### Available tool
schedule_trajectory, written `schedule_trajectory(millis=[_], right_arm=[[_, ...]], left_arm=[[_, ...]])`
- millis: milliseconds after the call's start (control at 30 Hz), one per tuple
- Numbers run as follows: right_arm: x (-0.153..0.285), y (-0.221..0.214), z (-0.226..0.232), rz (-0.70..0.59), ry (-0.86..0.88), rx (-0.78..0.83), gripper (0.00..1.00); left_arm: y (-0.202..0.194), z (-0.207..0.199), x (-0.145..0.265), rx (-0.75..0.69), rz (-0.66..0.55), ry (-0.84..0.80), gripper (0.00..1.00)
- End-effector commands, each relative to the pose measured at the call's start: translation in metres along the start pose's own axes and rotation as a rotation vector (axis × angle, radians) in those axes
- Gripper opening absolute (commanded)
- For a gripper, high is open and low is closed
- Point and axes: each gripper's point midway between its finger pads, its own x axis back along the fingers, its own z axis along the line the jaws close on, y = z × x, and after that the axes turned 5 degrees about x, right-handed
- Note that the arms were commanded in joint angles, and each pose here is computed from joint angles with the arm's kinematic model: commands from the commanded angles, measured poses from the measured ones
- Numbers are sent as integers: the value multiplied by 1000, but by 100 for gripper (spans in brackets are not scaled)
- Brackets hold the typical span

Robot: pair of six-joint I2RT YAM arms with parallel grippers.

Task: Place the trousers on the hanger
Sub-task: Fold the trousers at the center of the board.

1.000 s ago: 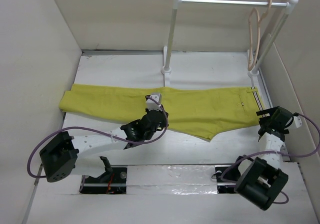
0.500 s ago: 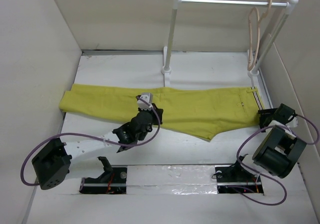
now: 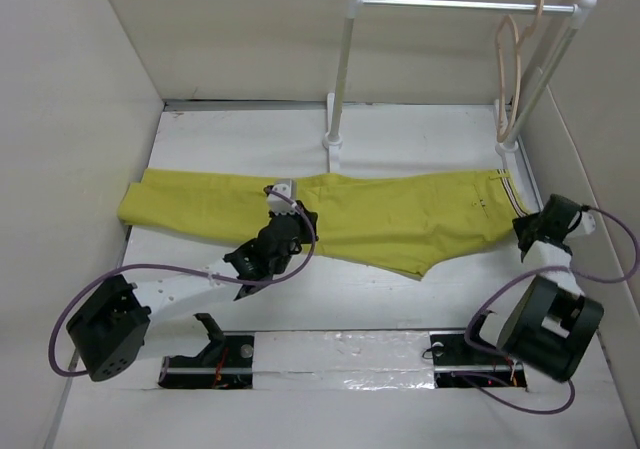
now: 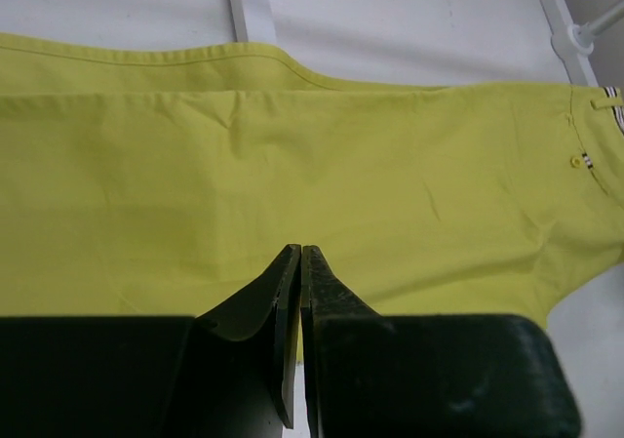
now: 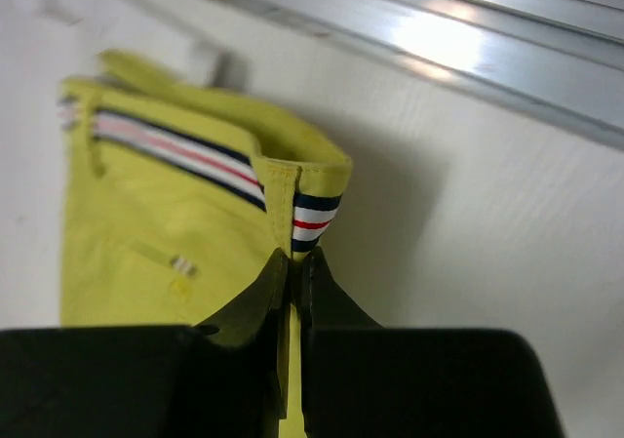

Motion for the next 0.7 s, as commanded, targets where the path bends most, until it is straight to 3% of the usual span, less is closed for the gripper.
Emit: schedule_trajectory(millis=[0,200,433,567,667], right_arm=[[42,-4,58,-80,165,232,0],[115,-98,111,71,419,574,0],[204,-175,157,173,679,682,0],[256,-173,202,111,772,718,0],[294,-139,246,21,862,677,0]], left_arm=[[-7,-1,-4,6,16,-6,1],[-7,8,-6,-5,12,43,1],[-19,42,-11,-26,31,174,0],[-38,58,-12,-20,89,203,0],[-54,67,-11,-19,130,221,0]])
